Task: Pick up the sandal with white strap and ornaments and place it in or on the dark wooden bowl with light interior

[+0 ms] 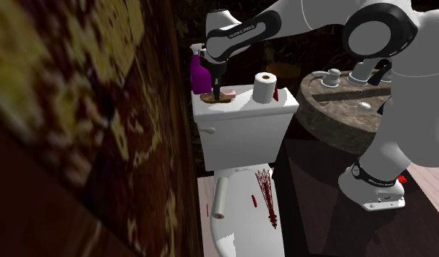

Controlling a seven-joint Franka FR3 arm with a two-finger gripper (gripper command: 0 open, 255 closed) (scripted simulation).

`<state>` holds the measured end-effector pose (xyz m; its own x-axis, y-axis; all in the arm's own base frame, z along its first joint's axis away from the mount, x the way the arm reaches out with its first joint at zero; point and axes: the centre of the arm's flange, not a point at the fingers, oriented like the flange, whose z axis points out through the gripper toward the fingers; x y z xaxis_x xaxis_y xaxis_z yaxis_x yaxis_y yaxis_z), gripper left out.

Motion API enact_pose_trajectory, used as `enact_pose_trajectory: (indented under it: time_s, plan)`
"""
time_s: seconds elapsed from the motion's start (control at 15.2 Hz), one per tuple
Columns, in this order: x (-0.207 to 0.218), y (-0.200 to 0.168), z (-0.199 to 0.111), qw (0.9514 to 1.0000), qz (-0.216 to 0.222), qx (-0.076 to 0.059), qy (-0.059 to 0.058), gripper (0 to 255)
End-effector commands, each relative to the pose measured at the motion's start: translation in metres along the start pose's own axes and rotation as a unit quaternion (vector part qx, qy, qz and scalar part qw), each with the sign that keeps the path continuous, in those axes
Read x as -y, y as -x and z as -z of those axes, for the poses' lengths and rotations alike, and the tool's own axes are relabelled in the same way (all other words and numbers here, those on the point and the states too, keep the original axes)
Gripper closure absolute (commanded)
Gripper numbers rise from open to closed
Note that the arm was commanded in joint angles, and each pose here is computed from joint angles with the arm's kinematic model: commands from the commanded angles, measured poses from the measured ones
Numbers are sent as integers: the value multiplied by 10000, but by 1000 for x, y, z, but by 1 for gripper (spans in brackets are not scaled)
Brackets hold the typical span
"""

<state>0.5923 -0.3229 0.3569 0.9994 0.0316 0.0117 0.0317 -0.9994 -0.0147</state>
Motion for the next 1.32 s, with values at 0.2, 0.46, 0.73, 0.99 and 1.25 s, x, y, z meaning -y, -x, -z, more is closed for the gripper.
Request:
enact_pose_trajectory:
  time_s: [0.2, 0.46, 0.73, 0.99, 1.25]
  plan:
    - [0, 0, 28, 10000, -1, 0, 0, 255]
    - [0, 0, 49, 10000, -1, 0, 0, 255]
    - [1, 0, 70, 10000, -1, 0, 0, 255]
    - [1, -1, 91, 10000, -1, 0, 0, 255]
    - [1, -1, 112, 10000, -1, 0, 0, 255]
